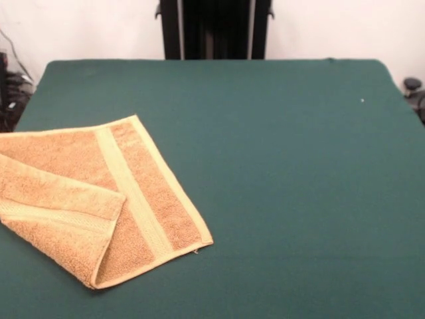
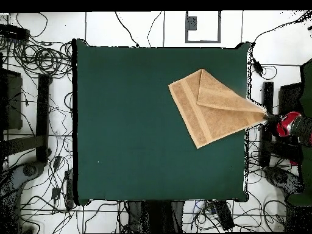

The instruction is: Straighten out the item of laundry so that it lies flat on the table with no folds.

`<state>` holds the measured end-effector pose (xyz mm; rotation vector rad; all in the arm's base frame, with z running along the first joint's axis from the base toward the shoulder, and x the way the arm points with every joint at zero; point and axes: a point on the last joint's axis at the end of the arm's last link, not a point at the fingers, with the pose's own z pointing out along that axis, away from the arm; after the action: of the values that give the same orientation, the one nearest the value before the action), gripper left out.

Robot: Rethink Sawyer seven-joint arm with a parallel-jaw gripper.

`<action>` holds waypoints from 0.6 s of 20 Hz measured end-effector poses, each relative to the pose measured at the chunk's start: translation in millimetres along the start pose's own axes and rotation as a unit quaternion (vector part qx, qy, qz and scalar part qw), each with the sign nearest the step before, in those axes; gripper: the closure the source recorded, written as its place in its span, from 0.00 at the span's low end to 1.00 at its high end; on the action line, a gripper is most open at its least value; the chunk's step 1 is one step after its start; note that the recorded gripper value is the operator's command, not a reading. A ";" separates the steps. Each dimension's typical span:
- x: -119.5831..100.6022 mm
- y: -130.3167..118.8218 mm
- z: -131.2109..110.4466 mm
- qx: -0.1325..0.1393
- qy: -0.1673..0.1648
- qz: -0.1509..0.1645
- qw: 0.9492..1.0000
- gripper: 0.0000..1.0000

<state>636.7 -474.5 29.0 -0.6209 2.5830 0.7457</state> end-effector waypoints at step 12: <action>1.7 -0.9 2.2 -0.001 -0.002 0.002 1.000 1.00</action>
<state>636.3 -474.5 26.1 -0.6152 2.5811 0.7510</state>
